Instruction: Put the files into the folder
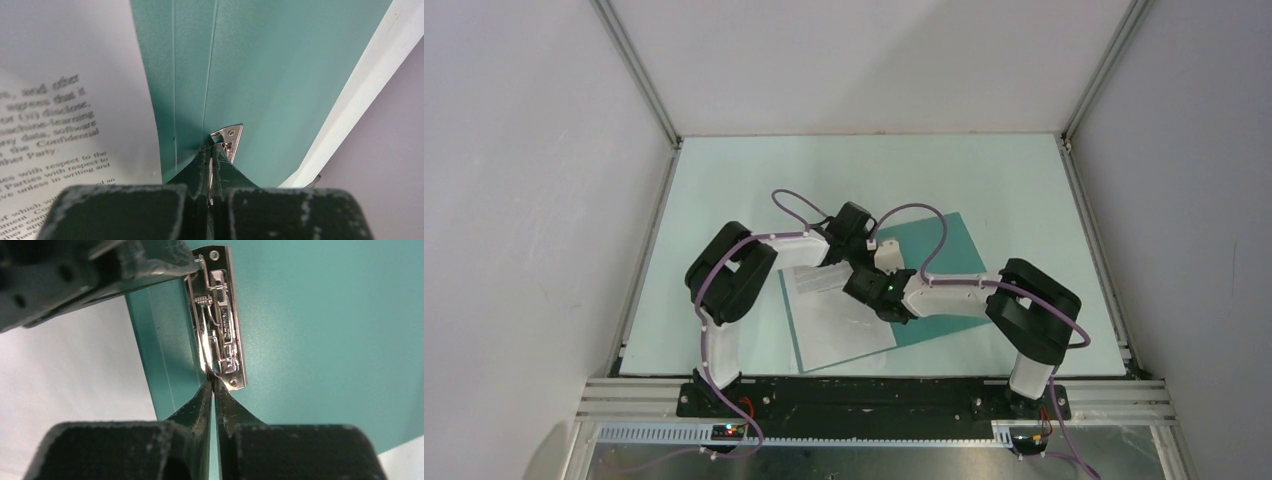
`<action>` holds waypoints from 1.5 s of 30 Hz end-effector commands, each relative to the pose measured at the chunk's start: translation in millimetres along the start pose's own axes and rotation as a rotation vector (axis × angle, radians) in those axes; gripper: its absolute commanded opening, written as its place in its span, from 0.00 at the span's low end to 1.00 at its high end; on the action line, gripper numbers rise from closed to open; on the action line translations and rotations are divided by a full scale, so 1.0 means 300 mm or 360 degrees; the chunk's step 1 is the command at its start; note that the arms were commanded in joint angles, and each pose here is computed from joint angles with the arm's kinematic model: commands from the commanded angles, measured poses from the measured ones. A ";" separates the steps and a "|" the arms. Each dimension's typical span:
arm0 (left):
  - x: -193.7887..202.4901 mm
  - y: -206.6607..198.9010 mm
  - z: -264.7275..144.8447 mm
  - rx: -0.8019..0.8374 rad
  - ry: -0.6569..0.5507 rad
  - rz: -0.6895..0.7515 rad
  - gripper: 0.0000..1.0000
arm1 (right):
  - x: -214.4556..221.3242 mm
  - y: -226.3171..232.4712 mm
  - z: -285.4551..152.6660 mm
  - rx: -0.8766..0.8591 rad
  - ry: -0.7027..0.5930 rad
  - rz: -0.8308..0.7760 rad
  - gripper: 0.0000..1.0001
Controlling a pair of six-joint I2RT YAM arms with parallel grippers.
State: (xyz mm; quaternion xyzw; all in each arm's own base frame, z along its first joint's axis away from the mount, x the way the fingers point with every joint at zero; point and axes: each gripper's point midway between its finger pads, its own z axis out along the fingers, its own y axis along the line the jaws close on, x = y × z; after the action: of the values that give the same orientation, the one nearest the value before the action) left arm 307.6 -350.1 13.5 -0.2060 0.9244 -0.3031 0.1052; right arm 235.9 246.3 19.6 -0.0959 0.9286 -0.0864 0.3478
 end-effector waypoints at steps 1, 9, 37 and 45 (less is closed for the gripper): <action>0.120 0.432 0.048 -0.0648 0.0161 -0.0006 0.00 | 0.174 -0.176 0.058 0.0301 0.0300 -0.0035 0.07; 0.131 0.460 0.059 -0.0670 0.0199 0.0036 0.00 | 0.086 -0.192 0.050 0.0282 0.0217 0.0129 0.07; 0.140 0.353 0.087 -0.0507 0.0274 0.0320 0.00 | -0.051 -0.164 0.093 0.0091 0.0183 0.0255 0.16; 0.104 0.274 0.088 -0.0417 0.0237 0.0477 0.00 | -0.195 -0.153 -0.002 -0.0118 0.0039 0.0350 0.34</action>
State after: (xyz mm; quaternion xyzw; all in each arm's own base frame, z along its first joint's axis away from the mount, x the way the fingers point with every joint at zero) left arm 312.2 -366.1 14.7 -0.1089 0.9328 -0.3244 0.1130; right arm 282.3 218.2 43.4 -0.0010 0.9411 -0.0413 0.3355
